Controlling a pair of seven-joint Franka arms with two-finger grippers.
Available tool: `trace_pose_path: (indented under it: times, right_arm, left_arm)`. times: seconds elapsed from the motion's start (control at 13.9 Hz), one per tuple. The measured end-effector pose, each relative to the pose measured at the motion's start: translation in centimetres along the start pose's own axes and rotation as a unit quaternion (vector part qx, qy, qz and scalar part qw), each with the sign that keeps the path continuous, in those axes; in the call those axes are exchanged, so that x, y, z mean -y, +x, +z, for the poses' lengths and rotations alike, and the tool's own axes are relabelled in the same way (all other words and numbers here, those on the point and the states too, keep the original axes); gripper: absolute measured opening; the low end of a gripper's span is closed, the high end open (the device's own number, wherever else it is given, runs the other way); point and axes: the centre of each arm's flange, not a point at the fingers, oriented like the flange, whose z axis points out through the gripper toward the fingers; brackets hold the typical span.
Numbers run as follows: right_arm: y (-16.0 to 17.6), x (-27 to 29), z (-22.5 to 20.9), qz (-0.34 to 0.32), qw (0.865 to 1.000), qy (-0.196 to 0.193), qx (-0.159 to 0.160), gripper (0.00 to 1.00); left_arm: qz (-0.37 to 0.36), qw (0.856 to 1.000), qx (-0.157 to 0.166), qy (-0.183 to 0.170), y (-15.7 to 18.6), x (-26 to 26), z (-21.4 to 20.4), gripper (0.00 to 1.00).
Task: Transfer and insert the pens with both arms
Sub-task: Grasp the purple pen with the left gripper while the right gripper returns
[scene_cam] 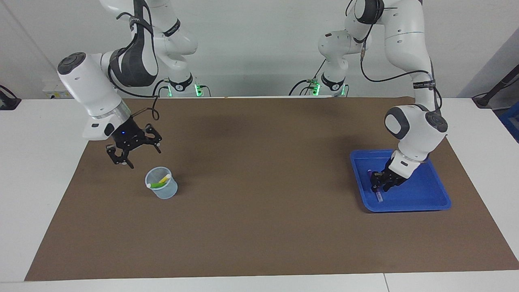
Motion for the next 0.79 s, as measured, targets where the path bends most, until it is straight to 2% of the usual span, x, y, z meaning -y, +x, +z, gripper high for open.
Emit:
trace_pose_path:
  times: [0.14,0.43,0.72,0.79]
  right_arm:
    - [1.5,3.2,-0.9,0.052,0.999,0.014,0.007,1.0]
    - [3.9,9.8,-1.3,0.116,0.992,0.053,0.001,1.0]
    - [5.7,16.6,-0.4,0.175,0.982,0.075,0.01,1.0]
    - [6.4,18.7,-0.4,0.199,0.977,0.076,0.002,1.0]
  left_arm:
    - [0.0,1.0,0.0,0.0,0.0,0.0,0.1,0.17]
    - [-0.003,1.0,0.009,-0.001,-0.1,0.4,-0.1,0.16]
    - [-0.021,0.997,0.07,-0.014,0.2,2.7,-2.2,0.16]
    - [-0.025,0.997,0.078,-0.016,0.2,3.1,-2.8,0.16]
